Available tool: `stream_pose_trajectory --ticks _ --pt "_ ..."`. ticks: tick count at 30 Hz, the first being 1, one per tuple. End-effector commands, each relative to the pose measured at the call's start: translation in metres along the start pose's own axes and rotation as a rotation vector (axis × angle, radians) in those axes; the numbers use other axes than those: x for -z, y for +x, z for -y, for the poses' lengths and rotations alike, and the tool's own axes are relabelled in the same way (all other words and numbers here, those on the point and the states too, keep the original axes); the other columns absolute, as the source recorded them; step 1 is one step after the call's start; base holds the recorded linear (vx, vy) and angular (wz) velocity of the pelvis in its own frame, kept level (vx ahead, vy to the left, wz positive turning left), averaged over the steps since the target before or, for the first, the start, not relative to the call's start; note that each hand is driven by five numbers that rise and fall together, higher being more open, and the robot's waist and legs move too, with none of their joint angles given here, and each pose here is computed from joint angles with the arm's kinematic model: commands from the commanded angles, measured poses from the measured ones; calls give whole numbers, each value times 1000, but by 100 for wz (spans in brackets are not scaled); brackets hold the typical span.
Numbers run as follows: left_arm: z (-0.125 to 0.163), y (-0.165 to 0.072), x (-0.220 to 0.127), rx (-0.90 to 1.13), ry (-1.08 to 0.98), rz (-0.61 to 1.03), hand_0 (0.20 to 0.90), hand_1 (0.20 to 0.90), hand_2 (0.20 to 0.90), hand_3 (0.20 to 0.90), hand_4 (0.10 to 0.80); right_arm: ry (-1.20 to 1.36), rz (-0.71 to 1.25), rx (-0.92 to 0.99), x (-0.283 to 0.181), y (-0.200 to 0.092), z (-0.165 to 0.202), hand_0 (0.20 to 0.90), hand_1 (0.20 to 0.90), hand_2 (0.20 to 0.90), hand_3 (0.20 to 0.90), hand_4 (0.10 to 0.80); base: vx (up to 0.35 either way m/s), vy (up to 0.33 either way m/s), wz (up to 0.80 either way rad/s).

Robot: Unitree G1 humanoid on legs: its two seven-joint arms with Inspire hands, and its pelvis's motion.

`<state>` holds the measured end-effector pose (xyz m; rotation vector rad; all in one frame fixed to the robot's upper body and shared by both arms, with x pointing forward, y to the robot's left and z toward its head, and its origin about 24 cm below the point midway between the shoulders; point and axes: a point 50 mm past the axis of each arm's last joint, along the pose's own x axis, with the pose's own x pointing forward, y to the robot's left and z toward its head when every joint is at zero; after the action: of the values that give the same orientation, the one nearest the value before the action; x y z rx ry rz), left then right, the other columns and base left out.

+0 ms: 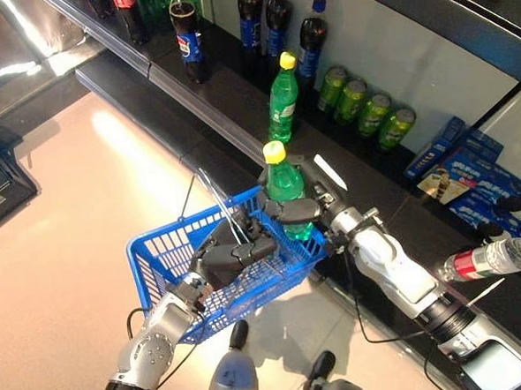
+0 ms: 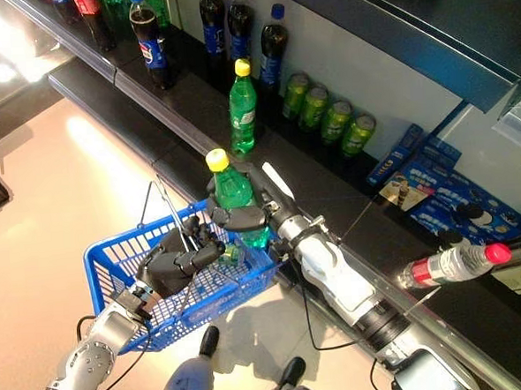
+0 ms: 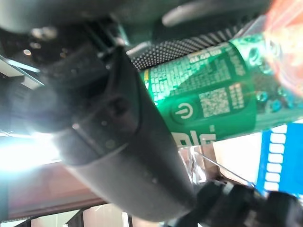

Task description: Pick up the drink and place into the basket.

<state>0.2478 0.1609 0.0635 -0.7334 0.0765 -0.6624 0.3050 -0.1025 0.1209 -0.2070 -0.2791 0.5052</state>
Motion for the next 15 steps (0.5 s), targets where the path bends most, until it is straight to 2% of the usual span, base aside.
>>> stream_pose_trajectory --ticks 1,3,5,15 --pt "87 37 -33 593 47 191 300 300 300 200 100 34 182 -104 -28 12 -31 300 300 300 200 100 0 0 0" --pt "87 37 -33 593 47 191 300 300 300 200 100 34 182 -104 -28 12 -31 300 300 300 200 100 0 0 0" --pt "99 39 -36 666 88 186 300 300 300 200 100 -77 44 -132 -4 13 -32 300 300 300 200 100 44 -12 0" --pt "114 39 -38 746 123 161 300 300 300 200 100 -246 -105 -184 18 15 -29 300 300 300 200 100 10 -11 3"
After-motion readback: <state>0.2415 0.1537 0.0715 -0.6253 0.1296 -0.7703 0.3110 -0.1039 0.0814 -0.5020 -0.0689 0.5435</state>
